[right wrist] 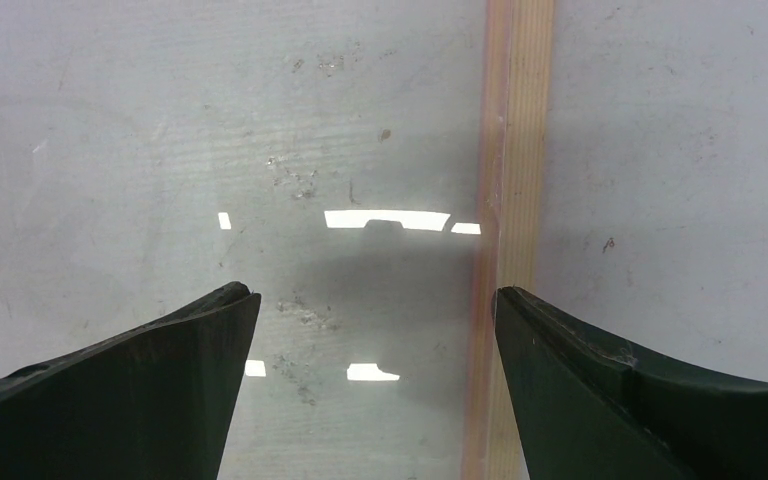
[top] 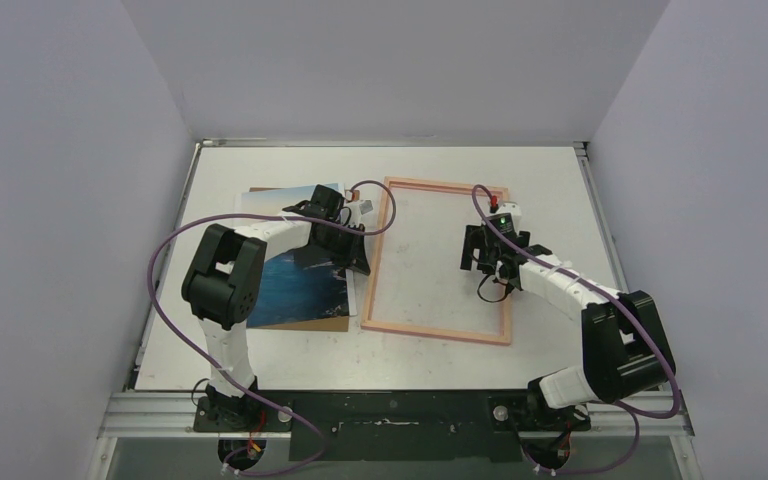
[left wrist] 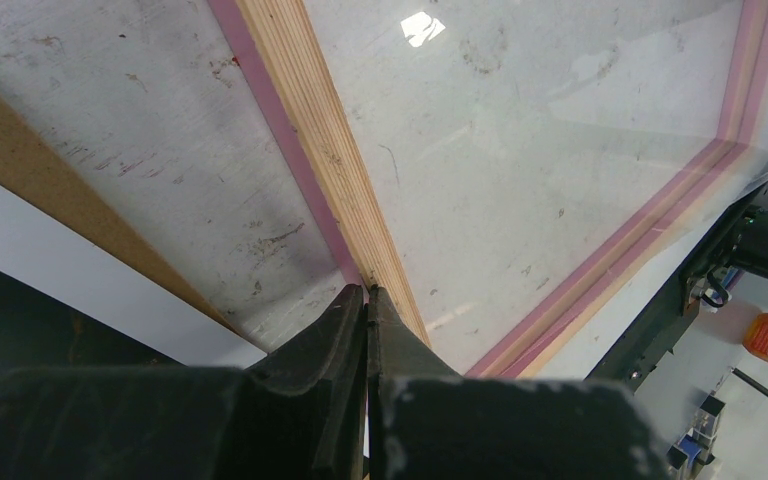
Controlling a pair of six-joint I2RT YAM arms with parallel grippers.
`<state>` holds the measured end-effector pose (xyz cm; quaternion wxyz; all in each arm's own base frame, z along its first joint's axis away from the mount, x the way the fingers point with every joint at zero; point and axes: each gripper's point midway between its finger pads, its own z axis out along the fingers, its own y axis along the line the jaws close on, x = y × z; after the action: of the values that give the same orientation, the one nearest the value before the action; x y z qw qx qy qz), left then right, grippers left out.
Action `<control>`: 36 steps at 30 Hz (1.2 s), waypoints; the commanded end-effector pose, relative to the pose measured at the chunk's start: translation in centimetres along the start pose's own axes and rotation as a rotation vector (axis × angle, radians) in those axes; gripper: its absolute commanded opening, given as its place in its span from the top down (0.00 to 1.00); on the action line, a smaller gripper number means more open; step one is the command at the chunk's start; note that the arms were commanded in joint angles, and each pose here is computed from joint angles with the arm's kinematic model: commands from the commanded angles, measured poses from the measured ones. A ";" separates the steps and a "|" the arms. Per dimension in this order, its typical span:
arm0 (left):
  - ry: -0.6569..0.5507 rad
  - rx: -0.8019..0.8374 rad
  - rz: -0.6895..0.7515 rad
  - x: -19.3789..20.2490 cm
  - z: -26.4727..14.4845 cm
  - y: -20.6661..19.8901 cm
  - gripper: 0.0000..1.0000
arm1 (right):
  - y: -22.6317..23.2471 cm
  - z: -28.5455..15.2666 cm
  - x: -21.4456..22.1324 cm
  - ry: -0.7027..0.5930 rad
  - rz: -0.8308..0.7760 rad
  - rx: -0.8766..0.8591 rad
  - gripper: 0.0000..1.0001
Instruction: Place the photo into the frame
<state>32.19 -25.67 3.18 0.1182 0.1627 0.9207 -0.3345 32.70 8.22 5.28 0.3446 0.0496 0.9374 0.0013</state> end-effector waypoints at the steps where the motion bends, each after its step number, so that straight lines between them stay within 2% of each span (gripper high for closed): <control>1: 0.001 -0.029 0.010 0.3 -0.6 0.5 1.00 | 0.5 -0.8 -2.7 -0.089 0.033 -0.005 0.10; 7: 0.001 -0.031 0.010 0.2 -0.7 0.5 1.00 | 0.1 -0.2 -2.2 -0.065 0.033 0.033 0.10; 15: 0.002 -0.031 0.011 0.3 -0.8 0.5 1.00 | 0.1 -1.0 -3.1 -0.101 0.046 0.023 0.10; 23: -0.008 -0.012 0.009 0.0 -1.3 -0.1 1.00 | 1.2 -3.1 -5.9 -0.163 0.072 -0.035 0.10; 36: 0.009 0.036 0.004 0.5 0.3 -1.3 1.00 | 2.1 -6.6 -9.0 -0.232 0.116 -0.101 0.10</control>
<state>32.02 -25.75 3.23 0.1148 0.1617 0.9205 -0.3368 35.05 9.11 12.73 0.4215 0.0781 0.9026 0.0394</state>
